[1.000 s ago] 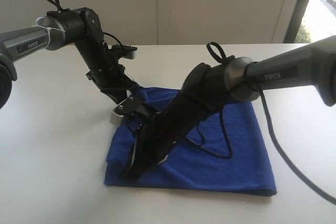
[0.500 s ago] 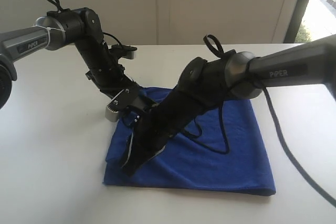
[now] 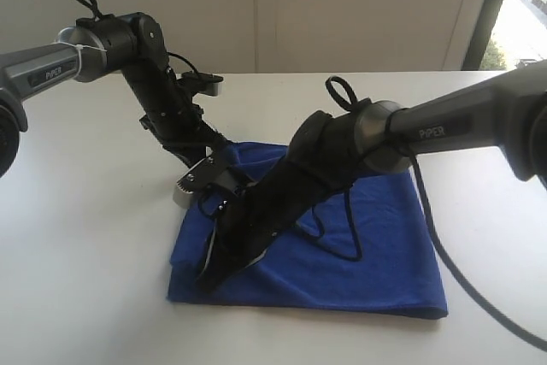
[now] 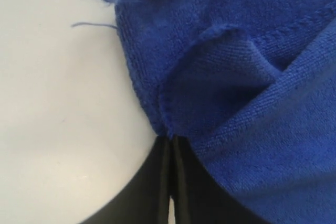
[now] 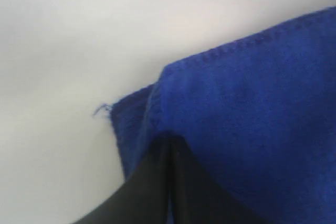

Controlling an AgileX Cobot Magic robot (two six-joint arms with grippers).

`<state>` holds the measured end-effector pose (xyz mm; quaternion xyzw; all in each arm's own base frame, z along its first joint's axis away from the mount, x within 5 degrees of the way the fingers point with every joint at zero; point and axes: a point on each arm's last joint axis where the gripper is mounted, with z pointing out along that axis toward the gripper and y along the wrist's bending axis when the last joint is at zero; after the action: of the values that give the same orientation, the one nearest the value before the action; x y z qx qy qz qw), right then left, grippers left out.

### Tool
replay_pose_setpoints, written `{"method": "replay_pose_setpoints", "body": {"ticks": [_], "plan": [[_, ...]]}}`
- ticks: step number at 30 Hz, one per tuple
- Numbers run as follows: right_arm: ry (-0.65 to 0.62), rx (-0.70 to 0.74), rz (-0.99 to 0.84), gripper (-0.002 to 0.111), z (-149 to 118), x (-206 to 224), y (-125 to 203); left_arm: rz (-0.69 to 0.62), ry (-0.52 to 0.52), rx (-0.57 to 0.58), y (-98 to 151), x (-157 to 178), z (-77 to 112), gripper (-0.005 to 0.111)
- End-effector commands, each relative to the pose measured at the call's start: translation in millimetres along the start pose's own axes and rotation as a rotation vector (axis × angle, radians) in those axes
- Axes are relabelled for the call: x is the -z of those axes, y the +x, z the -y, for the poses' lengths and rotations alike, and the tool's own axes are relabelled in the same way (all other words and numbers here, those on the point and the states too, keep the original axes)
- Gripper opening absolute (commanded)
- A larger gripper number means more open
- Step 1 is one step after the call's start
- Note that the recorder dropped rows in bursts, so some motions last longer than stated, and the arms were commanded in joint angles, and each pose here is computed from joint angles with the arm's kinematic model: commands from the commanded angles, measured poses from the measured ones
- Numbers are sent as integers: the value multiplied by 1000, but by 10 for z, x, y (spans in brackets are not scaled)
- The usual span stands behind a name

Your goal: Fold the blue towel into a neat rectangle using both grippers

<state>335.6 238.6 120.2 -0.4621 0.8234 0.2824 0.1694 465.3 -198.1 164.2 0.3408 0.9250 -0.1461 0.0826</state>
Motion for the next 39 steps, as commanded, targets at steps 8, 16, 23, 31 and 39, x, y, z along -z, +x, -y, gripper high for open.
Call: {"method": "replay_pose_setpoints", "body": {"ticks": [8,16,23,31,39], "plan": [[-79,38,-16,0,-181,-80,-15,1,5,3,-3,30,7,0],[29,99,33,0,-183,103,-152,0,6,3,-1,30,8,0],[-12,66,-39,0,-96,-147,29,0,6,3,-1,30,8,0],[-87,34,-95,0,-97,-287,157,19,-1,-126,-37,163,40,41],[-101,10,-110,0,-115,-295,197,272,-68,-190,-282,459,81,66]]}}
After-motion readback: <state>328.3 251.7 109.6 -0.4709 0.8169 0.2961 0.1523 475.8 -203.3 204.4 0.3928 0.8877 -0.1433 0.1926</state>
